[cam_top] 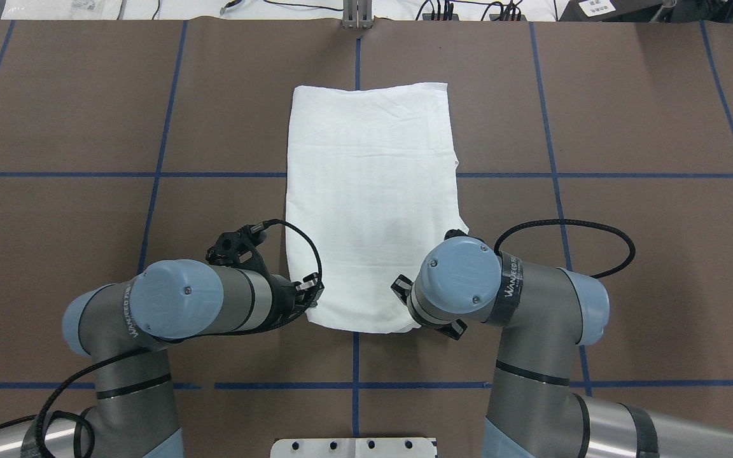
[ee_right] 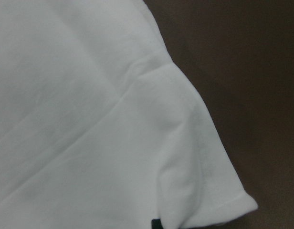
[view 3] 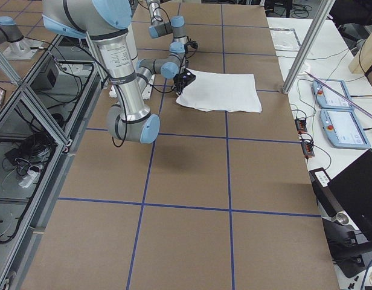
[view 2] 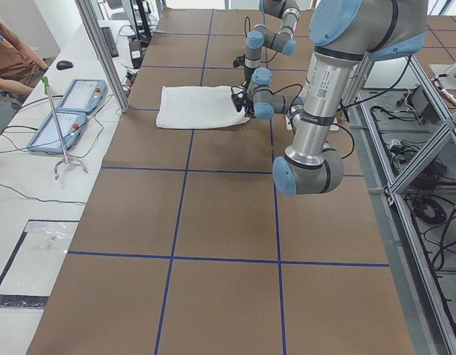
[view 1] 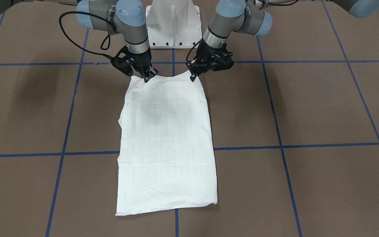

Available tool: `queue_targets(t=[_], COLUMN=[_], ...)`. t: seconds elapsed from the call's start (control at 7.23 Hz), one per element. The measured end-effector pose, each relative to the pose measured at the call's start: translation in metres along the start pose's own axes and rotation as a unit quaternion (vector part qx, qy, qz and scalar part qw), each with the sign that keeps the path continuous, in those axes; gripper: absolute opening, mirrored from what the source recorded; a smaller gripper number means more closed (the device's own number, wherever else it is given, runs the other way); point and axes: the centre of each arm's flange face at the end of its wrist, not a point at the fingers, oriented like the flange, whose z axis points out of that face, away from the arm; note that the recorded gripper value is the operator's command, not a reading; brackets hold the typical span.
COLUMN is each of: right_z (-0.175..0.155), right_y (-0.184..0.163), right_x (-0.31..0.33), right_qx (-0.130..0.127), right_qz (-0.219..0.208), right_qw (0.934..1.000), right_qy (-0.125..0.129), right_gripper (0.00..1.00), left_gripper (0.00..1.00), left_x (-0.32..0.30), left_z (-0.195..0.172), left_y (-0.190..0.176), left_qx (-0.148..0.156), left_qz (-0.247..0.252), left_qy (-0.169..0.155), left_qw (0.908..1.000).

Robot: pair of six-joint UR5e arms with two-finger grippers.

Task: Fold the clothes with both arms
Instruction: 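Hold the near edge with both grippers and lift it slightly, then fold the near edge with both grippers over the shirt away from the robot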

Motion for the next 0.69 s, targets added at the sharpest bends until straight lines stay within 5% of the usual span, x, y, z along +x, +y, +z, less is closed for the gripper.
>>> queue_targets(t=[0.69], right_z=[-0.087], right_y=[0.046], right_x=[0.055], right_qx=[-0.071], right_qz=[-0.051], right_qw=[0.9947], right_qy=[-0.054], right_gripper=[0.00], left_gripper=[0.00], left_x=[-0.036], left_z=[-0.061], left_y=[0.078], left_qx=[-0.083], left_qz=[0.025], left_qy=[0.009], left_qw=[0.9962])
